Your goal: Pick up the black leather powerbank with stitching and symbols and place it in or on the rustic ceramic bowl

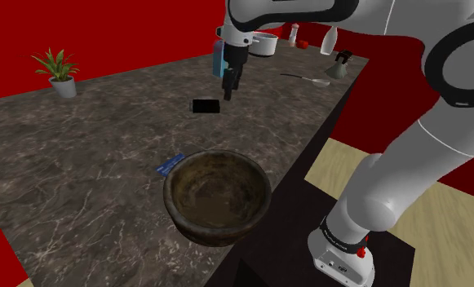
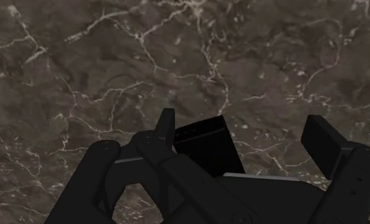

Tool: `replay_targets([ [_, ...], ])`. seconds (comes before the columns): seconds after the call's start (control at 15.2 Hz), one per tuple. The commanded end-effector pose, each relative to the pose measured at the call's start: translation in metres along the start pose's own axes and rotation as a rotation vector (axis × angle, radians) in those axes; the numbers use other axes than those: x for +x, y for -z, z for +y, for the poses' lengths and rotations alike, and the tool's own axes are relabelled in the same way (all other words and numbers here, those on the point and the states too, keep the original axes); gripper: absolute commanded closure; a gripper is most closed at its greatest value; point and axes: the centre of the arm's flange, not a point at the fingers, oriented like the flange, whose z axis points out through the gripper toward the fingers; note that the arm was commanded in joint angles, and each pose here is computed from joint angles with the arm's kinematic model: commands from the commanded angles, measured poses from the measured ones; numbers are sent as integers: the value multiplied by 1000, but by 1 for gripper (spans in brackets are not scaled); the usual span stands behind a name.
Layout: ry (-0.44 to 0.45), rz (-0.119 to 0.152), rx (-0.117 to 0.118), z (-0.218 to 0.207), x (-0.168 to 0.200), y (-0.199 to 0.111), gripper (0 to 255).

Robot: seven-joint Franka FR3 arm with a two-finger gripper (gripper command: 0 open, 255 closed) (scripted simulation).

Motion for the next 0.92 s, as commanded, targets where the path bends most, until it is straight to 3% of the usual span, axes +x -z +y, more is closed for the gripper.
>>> replay_targets([
  [0.0, 46, -9, -6, 6, 25, -12, 0],
  [0.33, 146, -31, -18, 11, 84, -35, 0],
  [0.86, 146, -31, -18, 12, 83, -75, 0],
])
